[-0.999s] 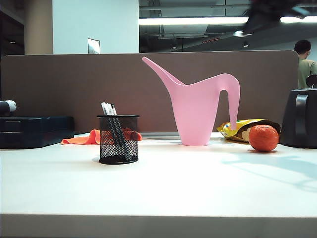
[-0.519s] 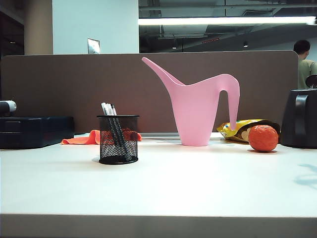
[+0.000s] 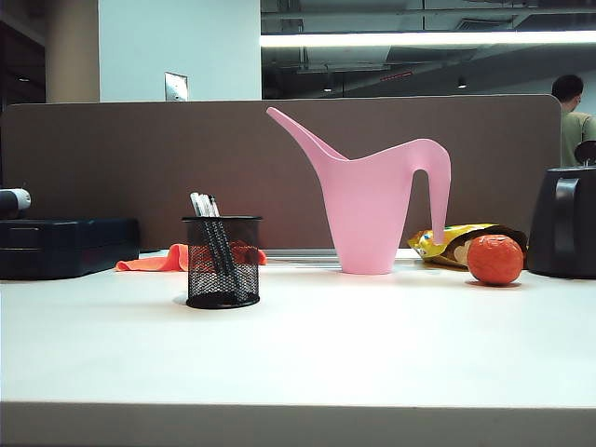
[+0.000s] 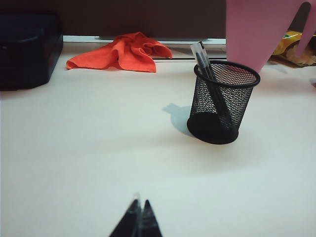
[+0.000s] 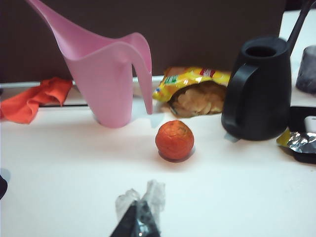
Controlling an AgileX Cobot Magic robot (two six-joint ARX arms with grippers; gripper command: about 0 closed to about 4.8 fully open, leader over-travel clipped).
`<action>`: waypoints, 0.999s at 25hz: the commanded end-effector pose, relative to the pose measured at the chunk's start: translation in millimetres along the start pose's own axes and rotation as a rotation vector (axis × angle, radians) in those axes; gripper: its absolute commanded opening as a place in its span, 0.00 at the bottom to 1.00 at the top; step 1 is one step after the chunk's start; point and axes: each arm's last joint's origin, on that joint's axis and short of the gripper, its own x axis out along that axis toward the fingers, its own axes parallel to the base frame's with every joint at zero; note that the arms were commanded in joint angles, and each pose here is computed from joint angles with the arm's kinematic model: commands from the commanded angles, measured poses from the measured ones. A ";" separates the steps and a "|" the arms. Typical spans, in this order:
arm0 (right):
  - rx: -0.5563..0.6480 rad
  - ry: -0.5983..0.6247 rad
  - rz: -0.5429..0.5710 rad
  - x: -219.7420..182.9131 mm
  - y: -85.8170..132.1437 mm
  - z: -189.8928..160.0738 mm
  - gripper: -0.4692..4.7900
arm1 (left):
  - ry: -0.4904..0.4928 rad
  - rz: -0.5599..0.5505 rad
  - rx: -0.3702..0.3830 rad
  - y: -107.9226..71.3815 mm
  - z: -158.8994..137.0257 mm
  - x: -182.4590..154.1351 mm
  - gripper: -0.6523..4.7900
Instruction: Pick up a few water-based pens and put them in the pen basket.
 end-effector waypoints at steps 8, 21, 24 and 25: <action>-0.021 -0.162 0.015 -32.8 -1.2 -51.2 0.08 | -0.009 -0.002 0.003 0.0 1.2 -0.1 0.11; -0.050 -0.137 0.019 -21.8 -4.8 -75.7 0.08 | -0.017 -0.006 0.013 -0.3 1.9 0.0 0.11; -0.068 -0.143 0.018 -18.7 -5.9 -81.8 0.08 | -0.029 -0.005 0.016 -0.3 3.0 0.0 0.11; -0.069 -0.147 0.018 -17.8 -6.2 -83.7 0.08 | -0.034 -0.005 0.018 -0.3 3.5 -0.1 0.11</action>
